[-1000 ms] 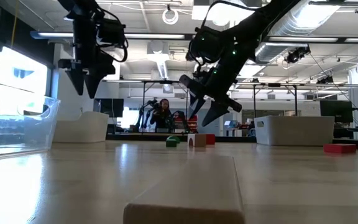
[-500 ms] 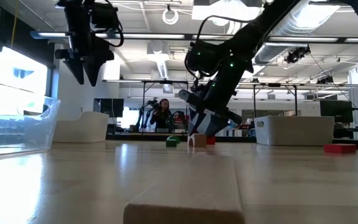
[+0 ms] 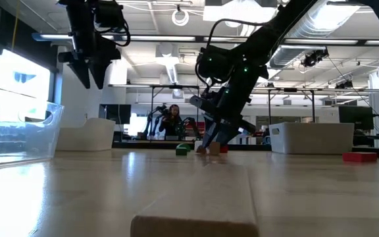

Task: Sort & place blocks by color
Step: Put the cream rectangle into the transparent bin

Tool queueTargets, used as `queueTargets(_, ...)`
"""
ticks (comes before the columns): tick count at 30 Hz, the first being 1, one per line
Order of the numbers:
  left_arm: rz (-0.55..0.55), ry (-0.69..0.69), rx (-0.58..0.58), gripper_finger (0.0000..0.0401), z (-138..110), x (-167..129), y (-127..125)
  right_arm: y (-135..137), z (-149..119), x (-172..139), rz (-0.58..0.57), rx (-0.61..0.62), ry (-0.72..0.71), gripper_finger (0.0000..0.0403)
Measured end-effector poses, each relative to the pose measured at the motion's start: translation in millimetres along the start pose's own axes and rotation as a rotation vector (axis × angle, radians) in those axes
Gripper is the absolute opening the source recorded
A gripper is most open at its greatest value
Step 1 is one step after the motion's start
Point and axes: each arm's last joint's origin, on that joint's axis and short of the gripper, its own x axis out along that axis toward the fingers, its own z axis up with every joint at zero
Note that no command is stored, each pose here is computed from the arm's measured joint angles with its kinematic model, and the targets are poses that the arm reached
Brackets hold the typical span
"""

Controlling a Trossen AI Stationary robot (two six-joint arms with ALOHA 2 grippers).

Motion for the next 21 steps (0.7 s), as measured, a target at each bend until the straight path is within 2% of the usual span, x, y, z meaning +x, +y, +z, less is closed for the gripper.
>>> queueTargets(5, -0.131, 0.026, -0.003, 0.0243, 0.3, -0.4, -4.2, 2.9, 0.5, -6.5, 0.062, -0.050, 0.027, 0.0111)
queueTargets(12, -0.329, 0.037, -0.033, 0.0243, 3.6, -1.8, -10.8, 10.8, 10.6, -36.6, 0.134, -0.143, -0.053, 0.0111)
queueTargets(16, -0.447, 0.012, -0.028, 0.0243, 8.2, -3.5, -15.2, 15.7, 15.8, -55.3, 0.199, -0.209, -0.098, 0.0111)
queueTargets(21, -0.572, -0.059, 0.038, 0.0243, 14.3, -7.7, -24.4, 22.3, 21.8, -74.8, 0.306, -0.261, -0.153, 0.0111)
